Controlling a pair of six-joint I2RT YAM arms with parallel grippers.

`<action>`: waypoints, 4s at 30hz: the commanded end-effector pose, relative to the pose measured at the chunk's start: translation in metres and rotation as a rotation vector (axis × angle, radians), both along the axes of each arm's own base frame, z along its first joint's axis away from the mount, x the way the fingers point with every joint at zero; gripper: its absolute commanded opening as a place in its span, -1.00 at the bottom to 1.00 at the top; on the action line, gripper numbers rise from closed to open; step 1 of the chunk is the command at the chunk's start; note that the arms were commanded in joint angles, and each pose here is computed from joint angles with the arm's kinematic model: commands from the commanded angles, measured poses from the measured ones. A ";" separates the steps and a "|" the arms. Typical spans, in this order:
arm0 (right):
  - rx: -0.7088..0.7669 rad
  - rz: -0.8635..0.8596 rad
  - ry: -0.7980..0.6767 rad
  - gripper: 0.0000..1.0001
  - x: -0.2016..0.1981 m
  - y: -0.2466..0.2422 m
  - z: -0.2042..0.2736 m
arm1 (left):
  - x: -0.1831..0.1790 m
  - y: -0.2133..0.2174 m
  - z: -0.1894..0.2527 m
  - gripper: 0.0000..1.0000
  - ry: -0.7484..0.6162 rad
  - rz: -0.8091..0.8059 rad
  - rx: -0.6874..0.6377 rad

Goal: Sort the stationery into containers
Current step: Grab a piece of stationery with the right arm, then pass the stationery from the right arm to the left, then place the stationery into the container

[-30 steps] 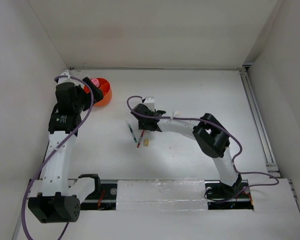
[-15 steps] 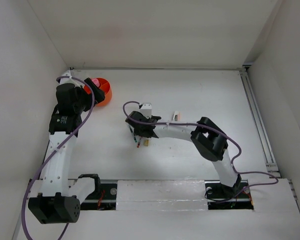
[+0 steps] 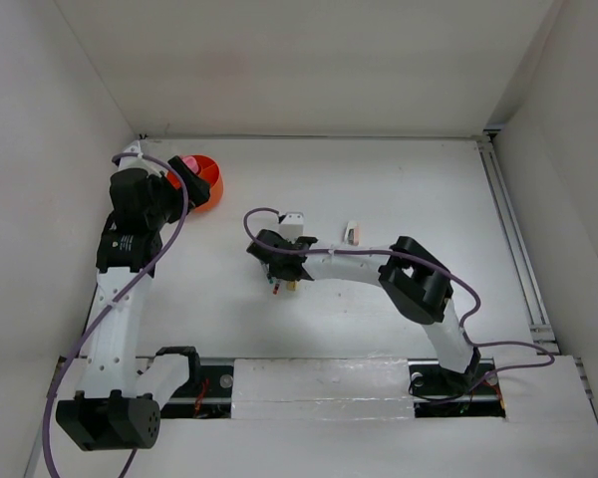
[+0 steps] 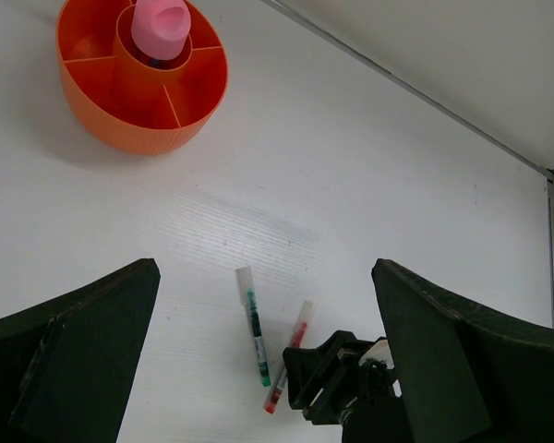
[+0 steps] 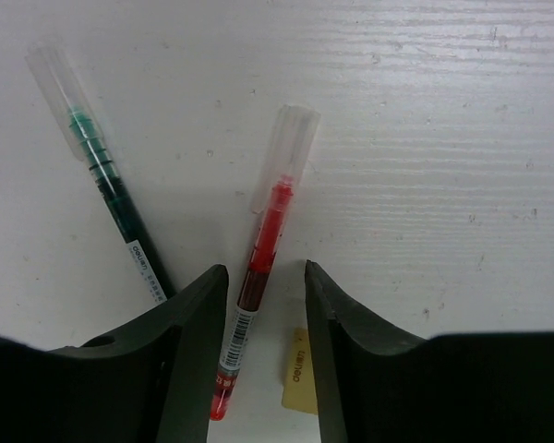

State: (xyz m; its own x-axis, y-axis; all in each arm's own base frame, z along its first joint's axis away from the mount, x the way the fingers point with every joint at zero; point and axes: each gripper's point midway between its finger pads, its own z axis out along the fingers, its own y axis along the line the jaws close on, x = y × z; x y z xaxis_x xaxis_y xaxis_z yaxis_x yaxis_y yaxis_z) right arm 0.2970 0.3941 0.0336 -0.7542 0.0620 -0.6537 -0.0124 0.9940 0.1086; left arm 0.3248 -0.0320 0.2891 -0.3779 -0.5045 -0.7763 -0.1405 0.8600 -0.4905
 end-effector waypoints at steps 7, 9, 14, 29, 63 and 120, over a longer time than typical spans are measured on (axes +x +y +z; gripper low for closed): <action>-0.002 -0.015 -0.006 -0.22 -0.010 0.003 0.002 | -0.003 -0.003 0.016 1.00 -0.071 -0.023 0.005; -0.006 -0.010 0.008 -0.28 -0.012 0.003 -0.004 | -0.005 -0.003 0.019 1.00 -0.080 -0.023 0.006; -0.002 -0.016 0.014 -0.28 -0.016 0.005 -0.005 | -0.004 -0.002 0.019 1.00 -0.080 -0.014 0.009; -0.038 -0.027 0.051 -0.56 -0.020 0.003 -0.031 | -0.004 -0.002 0.019 1.00 -0.080 -0.014 0.009; 0.288 0.578 -0.490 -1.00 0.008 0.017 0.238 | -0.011 -0.098 0.048 1.00 -0.172 -0.546 -0.315; 0.510 0.469 -0.595 1.00 -0.007 -0.090 0.268 | 0.231 0.031 0.115 -1.00 -0.385 0.094 0.131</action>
State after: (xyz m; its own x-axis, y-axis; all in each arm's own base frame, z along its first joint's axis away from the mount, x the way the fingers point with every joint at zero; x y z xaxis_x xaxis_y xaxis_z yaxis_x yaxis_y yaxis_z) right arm 0.2946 0.3047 0.2937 -0.3425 0.1978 -0.9185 -0.5764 0.7277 0.3717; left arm 0.5439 -0.0214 0.3954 -0.0533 -0.4837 -0.8736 0.0024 0.8748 -0.4845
